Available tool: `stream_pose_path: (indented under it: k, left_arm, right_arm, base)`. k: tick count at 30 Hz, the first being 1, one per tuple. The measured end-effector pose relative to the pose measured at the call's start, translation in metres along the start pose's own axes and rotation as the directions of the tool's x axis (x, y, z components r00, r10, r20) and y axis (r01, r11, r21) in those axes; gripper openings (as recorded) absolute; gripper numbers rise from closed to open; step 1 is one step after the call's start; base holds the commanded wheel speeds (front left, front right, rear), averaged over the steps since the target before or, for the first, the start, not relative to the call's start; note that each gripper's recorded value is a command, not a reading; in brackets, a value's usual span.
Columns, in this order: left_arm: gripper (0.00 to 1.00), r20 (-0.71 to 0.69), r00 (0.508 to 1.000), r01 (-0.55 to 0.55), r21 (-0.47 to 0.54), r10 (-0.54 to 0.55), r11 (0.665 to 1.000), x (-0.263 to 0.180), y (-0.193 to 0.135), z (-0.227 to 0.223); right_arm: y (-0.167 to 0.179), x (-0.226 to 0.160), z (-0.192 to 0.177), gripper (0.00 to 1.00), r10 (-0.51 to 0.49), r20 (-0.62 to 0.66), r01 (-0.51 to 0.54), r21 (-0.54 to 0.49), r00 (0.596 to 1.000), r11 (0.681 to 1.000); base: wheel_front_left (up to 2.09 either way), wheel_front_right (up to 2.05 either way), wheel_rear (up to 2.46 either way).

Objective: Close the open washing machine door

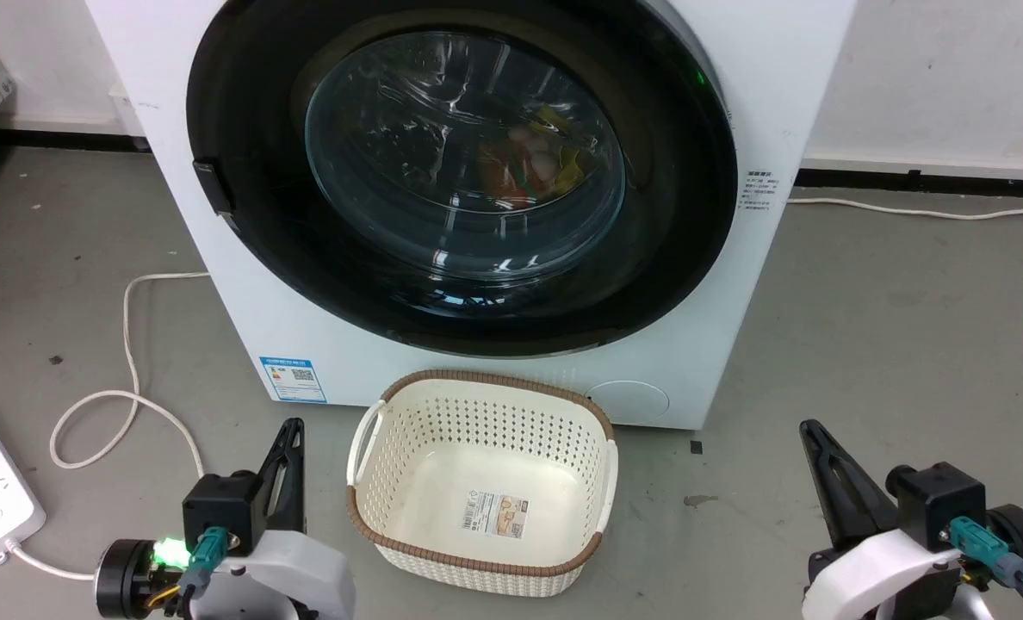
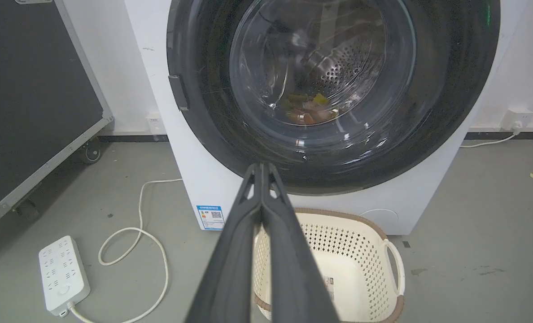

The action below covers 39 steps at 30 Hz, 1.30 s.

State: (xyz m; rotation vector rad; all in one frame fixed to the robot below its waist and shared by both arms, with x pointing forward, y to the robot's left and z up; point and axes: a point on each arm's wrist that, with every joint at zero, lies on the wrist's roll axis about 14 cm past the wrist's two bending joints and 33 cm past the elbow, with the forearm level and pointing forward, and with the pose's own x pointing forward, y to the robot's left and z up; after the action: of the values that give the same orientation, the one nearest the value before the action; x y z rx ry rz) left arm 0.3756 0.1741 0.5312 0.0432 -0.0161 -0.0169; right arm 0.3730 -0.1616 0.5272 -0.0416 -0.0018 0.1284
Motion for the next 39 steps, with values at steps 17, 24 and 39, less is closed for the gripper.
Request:
stream_pose_path:
  k: [17,24,39]
  left_arm:
    - [0.0,-0.007,1.0,-0.012,0.004,0.012,1.0,0.0001,0.0025,-0.0001]
    - [0.0,-0.007,1.0,-0.012,0.004,0.012,1.0,0.0001,0.0026,0.0]
    - [0.0,-0.007,1.0,-0.012,0.004,0.012,1.0,0.0001,0.0025,0.0]
  right_arm:
    - [0.0012,0.0005,0.0016,0.0,0.003,-0.001,-0.003,-0.005,1.0,1.0]
    - [0.0012,0.0005,0.0016,0.0,0.003,0.0,-0.003,-0.005,1.0,1.0]
    - [0.0012,0.0005,0.0016,0.0,0.003,0.0,-0.003,-0.006,1.0,1.0]
  base:
    - [0.0,0.0,0.0]
    - [0.0,0.0,0.0]
    - [0.0,0.0,0.0]
